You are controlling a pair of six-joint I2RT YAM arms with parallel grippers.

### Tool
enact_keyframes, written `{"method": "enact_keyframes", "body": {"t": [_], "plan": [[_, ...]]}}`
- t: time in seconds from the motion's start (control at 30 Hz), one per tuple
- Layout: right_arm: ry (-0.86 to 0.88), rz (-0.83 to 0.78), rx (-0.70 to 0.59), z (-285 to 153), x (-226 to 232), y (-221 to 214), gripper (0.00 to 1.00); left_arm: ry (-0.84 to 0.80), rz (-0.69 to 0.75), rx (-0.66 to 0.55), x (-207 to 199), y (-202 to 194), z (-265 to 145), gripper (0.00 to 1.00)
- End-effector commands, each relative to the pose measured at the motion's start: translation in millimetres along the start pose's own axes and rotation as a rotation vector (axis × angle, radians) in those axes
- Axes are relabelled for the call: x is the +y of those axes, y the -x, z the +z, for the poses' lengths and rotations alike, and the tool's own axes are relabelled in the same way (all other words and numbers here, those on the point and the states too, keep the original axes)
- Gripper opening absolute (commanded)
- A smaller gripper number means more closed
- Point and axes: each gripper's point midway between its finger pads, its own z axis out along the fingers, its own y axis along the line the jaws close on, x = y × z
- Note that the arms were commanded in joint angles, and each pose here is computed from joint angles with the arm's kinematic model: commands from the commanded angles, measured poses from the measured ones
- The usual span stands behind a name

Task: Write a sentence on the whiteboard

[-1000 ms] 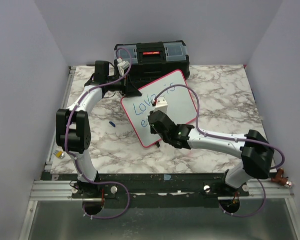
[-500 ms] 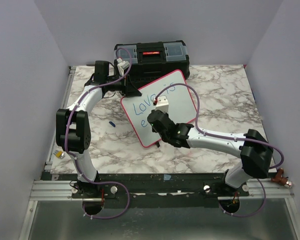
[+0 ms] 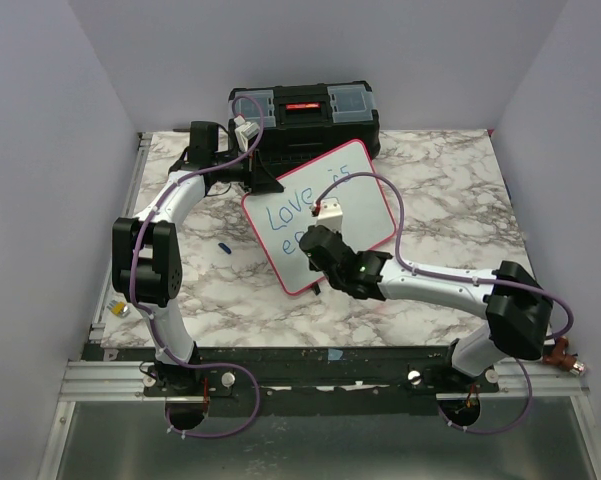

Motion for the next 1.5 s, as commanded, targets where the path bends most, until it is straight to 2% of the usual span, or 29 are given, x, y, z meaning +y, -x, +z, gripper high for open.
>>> {"method": "enact_keyframes", "body": {"t": [0.0,0.33,0.57,1.47], "plan": [[-0.003,0.003,0.031,-5.9,-6.8,-7.4,0.01,-0.048,0.176,-0.041,-17.1,19.1,-2.2,0.0],[0.033,0.071,-0.034,-17.7,-3.9,19.7,0.01,-0.048,0.177,-0.041,-17.3,18.9,-2.4,0.0],[0.007,0.101,-0.044,-5.9,-17.9,29.1,0.01,-0.04,0.175,-0.041,-16.0,18.9,-2.3,0.0],[0.015,0.099,-0.02,14.3,-18.1,24.8,0.01,-0.034,0.163,-0.043,-13.9,19.9,-1.6,0.0]]}}
